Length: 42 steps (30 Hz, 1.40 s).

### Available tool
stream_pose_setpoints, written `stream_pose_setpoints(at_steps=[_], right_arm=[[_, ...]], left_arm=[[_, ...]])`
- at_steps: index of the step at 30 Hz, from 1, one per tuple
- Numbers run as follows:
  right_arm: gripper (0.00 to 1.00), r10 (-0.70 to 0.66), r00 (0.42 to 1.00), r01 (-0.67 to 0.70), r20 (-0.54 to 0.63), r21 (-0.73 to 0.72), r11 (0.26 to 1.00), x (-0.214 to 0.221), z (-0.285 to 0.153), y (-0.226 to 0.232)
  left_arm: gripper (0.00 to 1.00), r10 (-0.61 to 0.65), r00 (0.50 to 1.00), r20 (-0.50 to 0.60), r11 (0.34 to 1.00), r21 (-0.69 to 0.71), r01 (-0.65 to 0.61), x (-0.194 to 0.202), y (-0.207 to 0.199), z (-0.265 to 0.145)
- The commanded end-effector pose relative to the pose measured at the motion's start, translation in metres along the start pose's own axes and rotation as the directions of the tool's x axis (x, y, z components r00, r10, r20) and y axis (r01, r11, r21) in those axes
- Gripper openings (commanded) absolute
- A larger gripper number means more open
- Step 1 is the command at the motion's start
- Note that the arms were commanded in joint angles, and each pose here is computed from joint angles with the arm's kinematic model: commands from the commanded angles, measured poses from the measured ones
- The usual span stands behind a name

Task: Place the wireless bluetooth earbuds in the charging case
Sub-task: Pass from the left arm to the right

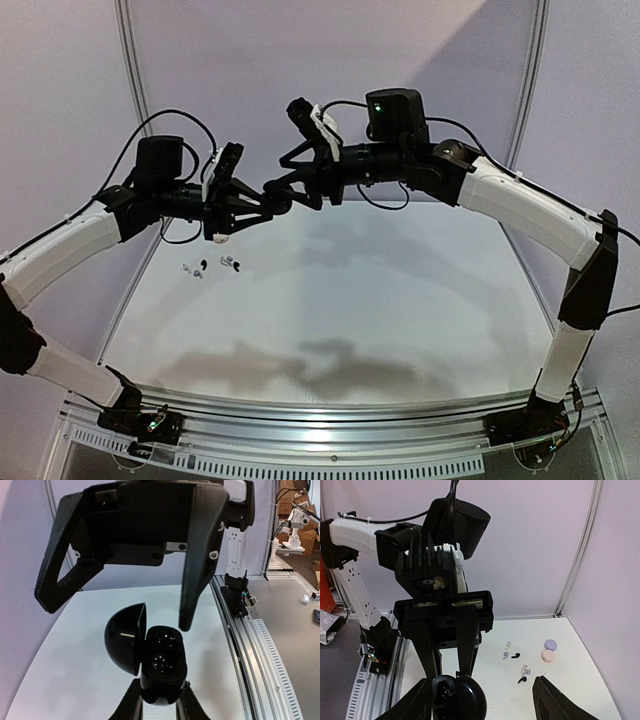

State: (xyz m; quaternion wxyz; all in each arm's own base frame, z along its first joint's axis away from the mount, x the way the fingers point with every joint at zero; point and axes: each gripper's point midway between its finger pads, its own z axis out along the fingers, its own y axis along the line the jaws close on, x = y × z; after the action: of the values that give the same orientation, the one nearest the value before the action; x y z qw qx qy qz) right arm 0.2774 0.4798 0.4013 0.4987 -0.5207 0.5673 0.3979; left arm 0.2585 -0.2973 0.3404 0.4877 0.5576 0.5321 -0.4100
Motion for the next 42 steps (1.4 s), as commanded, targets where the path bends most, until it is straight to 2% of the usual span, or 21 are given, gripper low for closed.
stream_pose_setpoints(at_steps=[1, 9, 16, 19, 26, 29, 34, 42], right_arm=[[0.72, 0.047, 0.997, -0.044, 0.053, -0.052, 0.998, -0.011, -0.004, 0.002], [0.69, 0.1, 0.993, -0.098, 0.069, -0.044, 0.994, -0.006, -0.011, 0.001], [0.77, 0.157, 0.973, -0.157, 0.167, -0.016, 0.987, -0.013, -0.029, -0.007], [0.77, 0.184, 0.964, -0.185, 0.194, -0.015, 0.983, -0.013, -0.032, -0.01], [0.58, 0.251, 0.946, -0.235, 0.207, -0.097, 0.967, -0.002, -0.016, -0.007], [0.56, 0.282, 0.932, -0.257, 0.229, -0.132, 0.957, -0.002, -0.011, -0.005], [0.57, 0.284, 0.929, -0.256, 0.238, -0.145, 0.956, -0.001, -0.009, -0.004], [0.68, 0.275, 0.932, -0.249, 0.236, -0.133, 0.959, 0.005, -0.008, -0.003]], left_arm=[[0.0, -0.016, 0.999, 0.045, 1.0, 0.008, 0.015, -0.011, -0.004, -0.005], [0.0, -0.032, 0.997, 0.068, 0.999, -0.006, 0.032, -0.013, -0.001, -0.007], [0.0, -0.054, 0.988, 0.146, 0.996, -0.062, 0.064, -0.021, 0.008, -0.015], [0.0, -0.061, 0.983, 0.175, 0.995, -0.067, 0.074, -0.026, 0.009, -0.017], [0.0, -0.117, 0.964, 0.237, 0.989, -0.065, 0.136, -0.036, 0.01, -0.021], [0.0, -0.13, 0.957, 0.258, 0.986, -0.068, 0.152, -0.04, 0.012, -0.022], [0.0, -0.145, 0.954, 0.263, 0.981, -0.085, 0.172, -0.039, 0.015, -0.023], [0.0, -0.178, 0.941, 0.286, 0.964, -0.143, 0.226, -0.037, 0.03, -0.03]])
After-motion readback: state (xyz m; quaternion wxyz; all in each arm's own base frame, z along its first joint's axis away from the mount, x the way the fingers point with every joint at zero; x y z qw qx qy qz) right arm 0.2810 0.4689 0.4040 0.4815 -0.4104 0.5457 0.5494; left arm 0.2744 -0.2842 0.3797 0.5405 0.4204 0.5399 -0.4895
